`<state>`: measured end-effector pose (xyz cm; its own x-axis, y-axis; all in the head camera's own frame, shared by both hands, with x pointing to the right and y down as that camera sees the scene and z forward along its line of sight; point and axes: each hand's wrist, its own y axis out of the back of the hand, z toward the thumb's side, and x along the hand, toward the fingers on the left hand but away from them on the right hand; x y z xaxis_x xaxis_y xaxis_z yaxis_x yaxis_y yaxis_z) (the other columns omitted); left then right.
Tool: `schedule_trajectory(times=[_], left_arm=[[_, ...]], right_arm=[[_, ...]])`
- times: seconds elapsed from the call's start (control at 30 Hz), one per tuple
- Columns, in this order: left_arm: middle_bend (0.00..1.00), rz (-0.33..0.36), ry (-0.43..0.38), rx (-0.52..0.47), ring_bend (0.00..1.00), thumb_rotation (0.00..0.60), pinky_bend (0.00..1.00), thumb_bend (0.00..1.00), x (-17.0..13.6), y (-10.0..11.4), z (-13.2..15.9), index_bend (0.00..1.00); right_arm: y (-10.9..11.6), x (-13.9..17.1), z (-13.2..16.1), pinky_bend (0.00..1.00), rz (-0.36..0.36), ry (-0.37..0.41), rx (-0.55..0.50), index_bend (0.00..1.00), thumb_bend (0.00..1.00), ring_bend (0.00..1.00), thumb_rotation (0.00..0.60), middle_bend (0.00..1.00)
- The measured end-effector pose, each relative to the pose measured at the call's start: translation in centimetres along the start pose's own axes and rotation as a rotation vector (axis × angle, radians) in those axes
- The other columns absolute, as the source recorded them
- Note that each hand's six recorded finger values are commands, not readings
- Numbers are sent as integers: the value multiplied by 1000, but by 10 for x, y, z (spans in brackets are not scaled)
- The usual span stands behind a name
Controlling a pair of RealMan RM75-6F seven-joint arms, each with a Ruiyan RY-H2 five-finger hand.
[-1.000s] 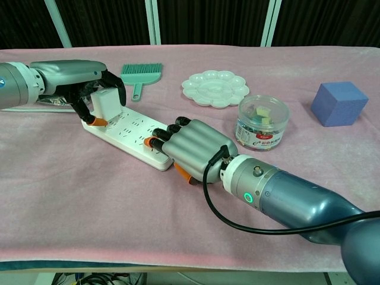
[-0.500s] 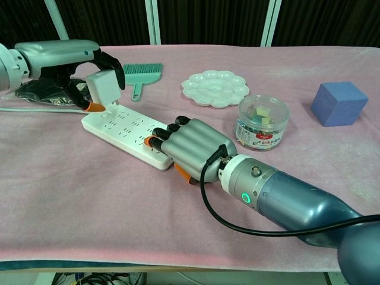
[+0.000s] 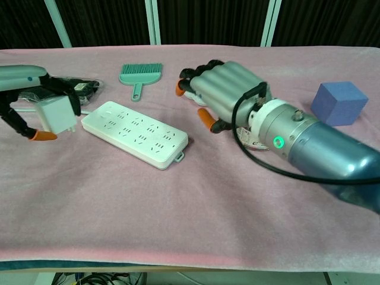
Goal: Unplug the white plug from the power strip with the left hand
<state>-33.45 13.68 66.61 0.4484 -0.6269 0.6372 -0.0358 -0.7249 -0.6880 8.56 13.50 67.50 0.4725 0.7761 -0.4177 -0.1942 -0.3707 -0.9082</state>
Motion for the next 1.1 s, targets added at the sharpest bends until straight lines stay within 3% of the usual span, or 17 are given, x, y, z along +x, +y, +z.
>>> schedule_trajectory(times=[0.17, 0.27, 0.33, 0.43, 0.5, 0.7, 0.9, 1.1], left_arm=[[494, -15, 67, -8, 106, 600, 58, 573, -16, -14, -34, 522], [408, -20, 87, -6, 45, 600, 5, 424, -21, -22, -47, 448], [283, -32, 97, -7, 3, 600, 0, 262, -22, -28, -52, 326], [166, -62, 114, 6, 0, 600, 0, 113, -24, -36, -58, 206], [124, -67, 128, 19, 0, 600, 0, 69, -25, -36, -60, 178], [52, -51, 166, -31, 0, 600, 0, 13, -30, -29, -59, 113], [63, -46, 183, -32, 0, 600, 0, 45, -42, -16, -53, 109], [82, 49, 178, -7, 0, 600, 0, 52, -62, 3, -39, 110]], right_arm=[[16, 11, -54, 96, -5, -87, 37, 241, 585, 119, 600, 84], [23, 20, -86, 90, -2, -140, 64, 240, 539, 119, 600, 85], [27, 27, -107, 85, 0, -176, 79, 234, 468, 119, 600, 85], [32, 37, -132, 76, 4, -222, 85, 203, 371, 114, 600, 85], [34, 44, -148, 71, 6, -252, 80, 196, 335, 109, 600, 85], [37, 59, -181, 67, 5, -314, 56, 194, 314, 107, 600, 84], [44, 77, -213, 67, -28, -381, 33, 187, 313, 94, 600, 85], [46, 109, -239, 67, -54, -438, -35, 183, 314, 87, 600, 84]])
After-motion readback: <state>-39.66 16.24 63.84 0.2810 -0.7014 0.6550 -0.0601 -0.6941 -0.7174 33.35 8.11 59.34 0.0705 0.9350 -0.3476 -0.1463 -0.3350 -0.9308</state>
